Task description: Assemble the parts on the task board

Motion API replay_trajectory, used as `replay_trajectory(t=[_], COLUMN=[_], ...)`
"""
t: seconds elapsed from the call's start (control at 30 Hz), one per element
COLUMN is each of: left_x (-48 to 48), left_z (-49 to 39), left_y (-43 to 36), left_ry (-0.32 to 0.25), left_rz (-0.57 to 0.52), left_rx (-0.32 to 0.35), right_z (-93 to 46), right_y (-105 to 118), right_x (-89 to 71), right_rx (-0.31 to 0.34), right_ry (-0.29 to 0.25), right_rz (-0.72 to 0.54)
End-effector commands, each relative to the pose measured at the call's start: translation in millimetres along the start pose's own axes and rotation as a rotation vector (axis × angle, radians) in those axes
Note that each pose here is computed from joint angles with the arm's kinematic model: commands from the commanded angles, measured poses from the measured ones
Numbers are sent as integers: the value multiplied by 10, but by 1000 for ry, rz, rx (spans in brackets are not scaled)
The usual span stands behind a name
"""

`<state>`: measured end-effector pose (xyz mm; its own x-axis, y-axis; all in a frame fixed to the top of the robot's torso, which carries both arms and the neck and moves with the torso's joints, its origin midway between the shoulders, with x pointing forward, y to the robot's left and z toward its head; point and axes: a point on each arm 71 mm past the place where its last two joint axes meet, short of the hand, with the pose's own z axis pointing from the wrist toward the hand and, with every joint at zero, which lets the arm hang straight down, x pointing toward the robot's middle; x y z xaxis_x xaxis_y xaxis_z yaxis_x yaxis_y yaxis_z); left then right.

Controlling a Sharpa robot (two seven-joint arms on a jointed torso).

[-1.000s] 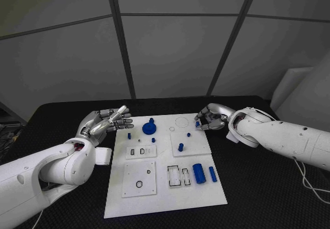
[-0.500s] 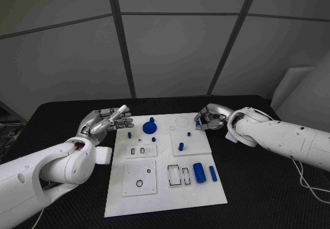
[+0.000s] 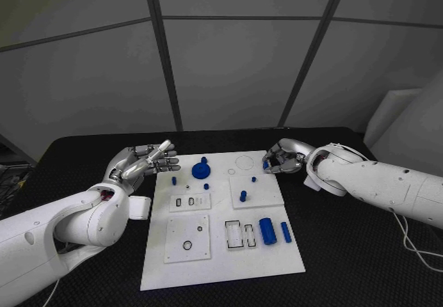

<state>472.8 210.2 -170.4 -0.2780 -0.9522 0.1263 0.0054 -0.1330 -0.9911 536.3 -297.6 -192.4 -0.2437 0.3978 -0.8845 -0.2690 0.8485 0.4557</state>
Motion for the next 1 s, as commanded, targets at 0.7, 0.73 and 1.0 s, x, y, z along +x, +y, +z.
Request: replay_trajectory(t=[0.7, 0.73, 1.0], left_x=[7, 5, -18], left_z=[0, -1, -5], left_y=[-3, -2, 6], left_ry=[11, 10, 5], left_rz=[-2, -2, 0], left_rx=[-1, -1, -4], right_z=[8, 2, -81], right_y=[63, 79, 310], right_x=[-33, -38, -49], right_rx=[-31, -33, -60], right_ry=[-59, -71, -97], right_rz=[29, 31, 54])
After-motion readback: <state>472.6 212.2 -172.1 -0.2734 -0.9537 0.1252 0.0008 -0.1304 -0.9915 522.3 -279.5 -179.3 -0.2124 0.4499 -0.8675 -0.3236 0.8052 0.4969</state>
